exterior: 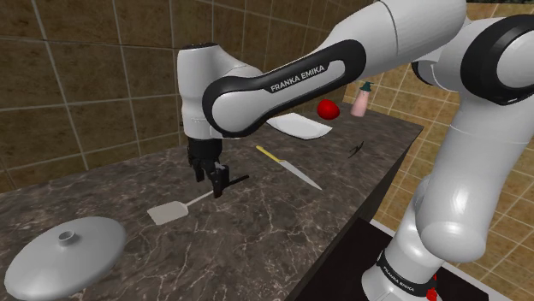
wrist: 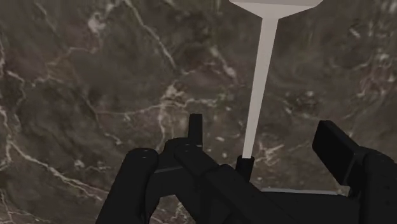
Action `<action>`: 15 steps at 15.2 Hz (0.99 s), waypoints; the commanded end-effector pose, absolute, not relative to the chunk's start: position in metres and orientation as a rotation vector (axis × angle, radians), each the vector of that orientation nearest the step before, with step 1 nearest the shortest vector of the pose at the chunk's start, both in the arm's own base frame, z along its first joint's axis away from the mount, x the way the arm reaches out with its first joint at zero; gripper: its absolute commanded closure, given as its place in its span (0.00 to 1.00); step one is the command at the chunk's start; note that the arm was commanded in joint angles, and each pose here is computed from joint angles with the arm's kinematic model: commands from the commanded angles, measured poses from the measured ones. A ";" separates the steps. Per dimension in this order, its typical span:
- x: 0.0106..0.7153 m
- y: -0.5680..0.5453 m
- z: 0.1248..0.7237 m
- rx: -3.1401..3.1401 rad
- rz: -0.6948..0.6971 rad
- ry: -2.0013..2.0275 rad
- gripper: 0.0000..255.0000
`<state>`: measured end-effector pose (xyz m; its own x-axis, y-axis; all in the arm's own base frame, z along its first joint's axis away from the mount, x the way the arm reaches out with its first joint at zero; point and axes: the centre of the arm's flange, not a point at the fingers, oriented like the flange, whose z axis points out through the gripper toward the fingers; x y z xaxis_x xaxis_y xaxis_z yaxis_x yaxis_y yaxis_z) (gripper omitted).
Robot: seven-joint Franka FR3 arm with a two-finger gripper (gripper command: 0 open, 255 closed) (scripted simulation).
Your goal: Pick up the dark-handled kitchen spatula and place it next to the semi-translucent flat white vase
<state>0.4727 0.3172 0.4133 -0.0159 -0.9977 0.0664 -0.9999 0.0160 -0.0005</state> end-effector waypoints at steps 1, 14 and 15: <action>0.473 0.317 0.413 2.170 0.073 -2.205 0.00; 0.473 0.321 0.463 2.170 0.073 -2.205 0.00; 0.473 0.321 0.463 2.170 0.073 -2.205 0.00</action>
